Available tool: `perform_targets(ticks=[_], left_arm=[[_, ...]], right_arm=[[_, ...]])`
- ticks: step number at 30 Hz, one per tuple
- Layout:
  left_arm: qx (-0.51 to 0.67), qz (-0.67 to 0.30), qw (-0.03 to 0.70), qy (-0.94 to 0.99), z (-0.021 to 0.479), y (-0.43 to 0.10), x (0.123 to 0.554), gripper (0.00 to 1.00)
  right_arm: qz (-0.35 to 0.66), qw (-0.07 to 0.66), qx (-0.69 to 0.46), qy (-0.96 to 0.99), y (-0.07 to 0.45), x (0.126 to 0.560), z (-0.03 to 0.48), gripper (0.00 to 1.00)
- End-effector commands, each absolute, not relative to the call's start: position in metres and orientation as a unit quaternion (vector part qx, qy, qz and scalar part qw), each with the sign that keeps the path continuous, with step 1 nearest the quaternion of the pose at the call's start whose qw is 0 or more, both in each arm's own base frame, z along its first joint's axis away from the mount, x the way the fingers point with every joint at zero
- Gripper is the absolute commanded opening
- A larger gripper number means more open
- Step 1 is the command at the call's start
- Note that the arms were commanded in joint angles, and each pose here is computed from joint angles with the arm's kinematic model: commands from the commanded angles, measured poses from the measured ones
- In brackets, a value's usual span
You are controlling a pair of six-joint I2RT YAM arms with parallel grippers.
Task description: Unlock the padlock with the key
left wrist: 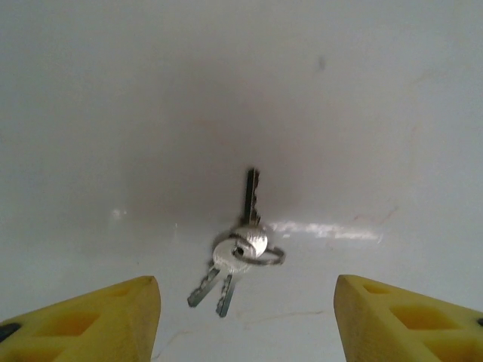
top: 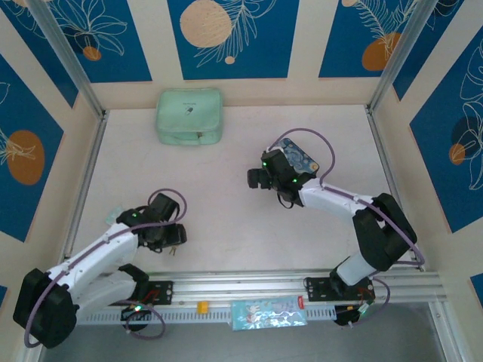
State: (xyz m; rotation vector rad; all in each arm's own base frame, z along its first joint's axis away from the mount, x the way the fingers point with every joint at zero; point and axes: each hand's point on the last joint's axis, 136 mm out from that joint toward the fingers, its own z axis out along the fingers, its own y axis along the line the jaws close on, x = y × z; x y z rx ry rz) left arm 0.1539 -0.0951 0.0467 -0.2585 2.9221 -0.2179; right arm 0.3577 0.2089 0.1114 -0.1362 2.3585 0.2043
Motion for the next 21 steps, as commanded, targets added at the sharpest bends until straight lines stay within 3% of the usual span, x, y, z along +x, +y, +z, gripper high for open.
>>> perform_targets(ticks=[1, 21], left_arm=[[-0.098, -0.066, 0.083, 0.989, 0.038, -0.097, 0.146, 0.61], [-0.052, -0.071, 0.099, 0.991, 0.011, -0.128, 0.164, 0.30]], right_arm=[[0.073, 0.380, -0.051, 0.921, 0.214, 0.361, 0.118, 0.99], [0.055, 0.385, -0.073, 0.918, 0.218, 0.359, 0.123, 0.99]])
